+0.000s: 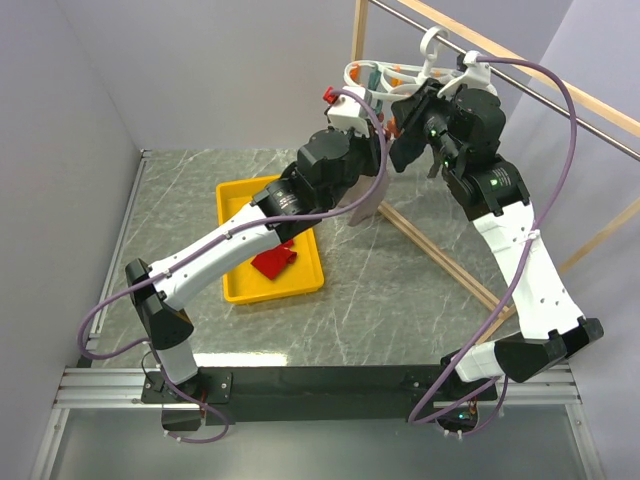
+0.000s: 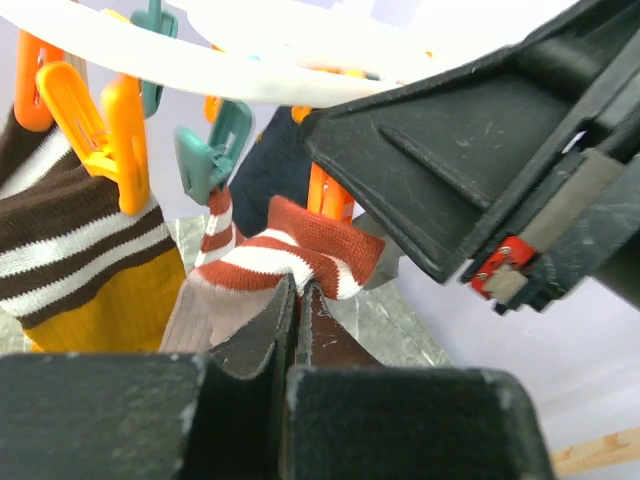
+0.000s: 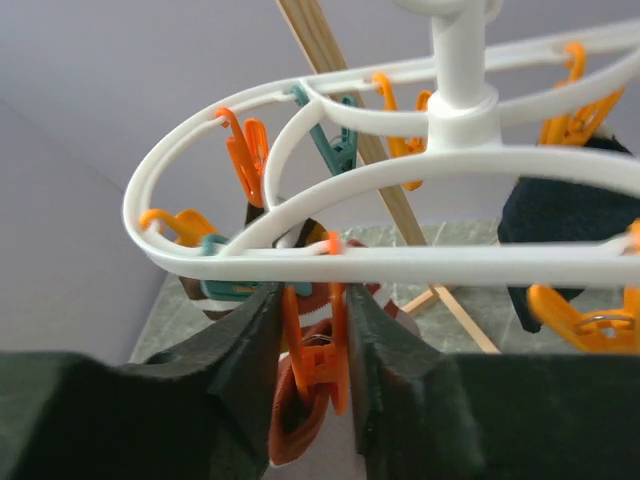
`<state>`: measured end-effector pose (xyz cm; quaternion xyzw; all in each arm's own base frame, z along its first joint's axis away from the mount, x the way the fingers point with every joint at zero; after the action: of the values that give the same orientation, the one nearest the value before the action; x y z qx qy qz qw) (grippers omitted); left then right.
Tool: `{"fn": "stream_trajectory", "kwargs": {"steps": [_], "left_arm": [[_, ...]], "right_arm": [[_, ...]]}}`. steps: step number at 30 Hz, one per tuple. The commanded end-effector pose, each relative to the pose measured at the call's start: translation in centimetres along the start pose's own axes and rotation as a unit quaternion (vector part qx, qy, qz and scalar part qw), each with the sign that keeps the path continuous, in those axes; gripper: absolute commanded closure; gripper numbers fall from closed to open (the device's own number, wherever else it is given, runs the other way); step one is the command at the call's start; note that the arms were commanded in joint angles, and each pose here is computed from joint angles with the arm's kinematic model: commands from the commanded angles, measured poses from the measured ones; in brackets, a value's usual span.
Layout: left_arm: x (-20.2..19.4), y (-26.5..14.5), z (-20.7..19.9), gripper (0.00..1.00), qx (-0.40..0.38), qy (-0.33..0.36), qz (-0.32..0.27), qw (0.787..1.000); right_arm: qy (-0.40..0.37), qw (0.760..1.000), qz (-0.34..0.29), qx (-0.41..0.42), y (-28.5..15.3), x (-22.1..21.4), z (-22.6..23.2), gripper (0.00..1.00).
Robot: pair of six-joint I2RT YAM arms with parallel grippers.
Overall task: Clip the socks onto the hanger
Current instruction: Clamp the sock onto the hanger.
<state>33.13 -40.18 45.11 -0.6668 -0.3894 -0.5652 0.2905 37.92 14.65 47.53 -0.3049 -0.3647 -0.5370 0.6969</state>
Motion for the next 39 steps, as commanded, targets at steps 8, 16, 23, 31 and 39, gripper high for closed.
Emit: {"fn": "stream_trajectory", "kwargs": {"steps": [8,16,23,31,39], "left_arm": [[1.1,-0.3,0.4,0.99,0.0,-0.026,-0.02,0.999],[0.4,0.3,3.3,0.99,0.015,-0.049,-0.013,0.999],[0.4,0.1,5.4,0.99,0.022,-0.055,-0.011,0.998],[-0.5,0.9,6.8,0.99,0.006,-0.037,0.017,0.999],[-1.2,2.3,7.3,0.99,-0.026,-0.018,0.036,0.999]], "right_arm": [[0.011,1.0,-0.01,0.007,-2.7,2.7,1.3,0.32],[0.008,1.0,0.0,-0.007,-5.2,2.9,0.6,0.15],[-0.01,0.999,-0.016,-0.048,-7.1,3.6,-1.4,0.14],[-0.027,0.995,-0.028,-0.095,-8.1,3.9,-3.7,0.11],[-0.039,0.993,-0.023,-0.107,-8.8,3.6,-4.5,0.11]]}}
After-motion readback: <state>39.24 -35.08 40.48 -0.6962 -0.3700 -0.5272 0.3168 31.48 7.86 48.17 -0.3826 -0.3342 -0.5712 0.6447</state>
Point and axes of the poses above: each gripper's point midway between its finger pads, its own y axis out along the fingers, its own z axis along the line the jaws close on, x = y × z, the point moved 2 cm from there along -y, back along the fingers, and after that the axes turned 9 degrees about y, right-handed, at the moved point
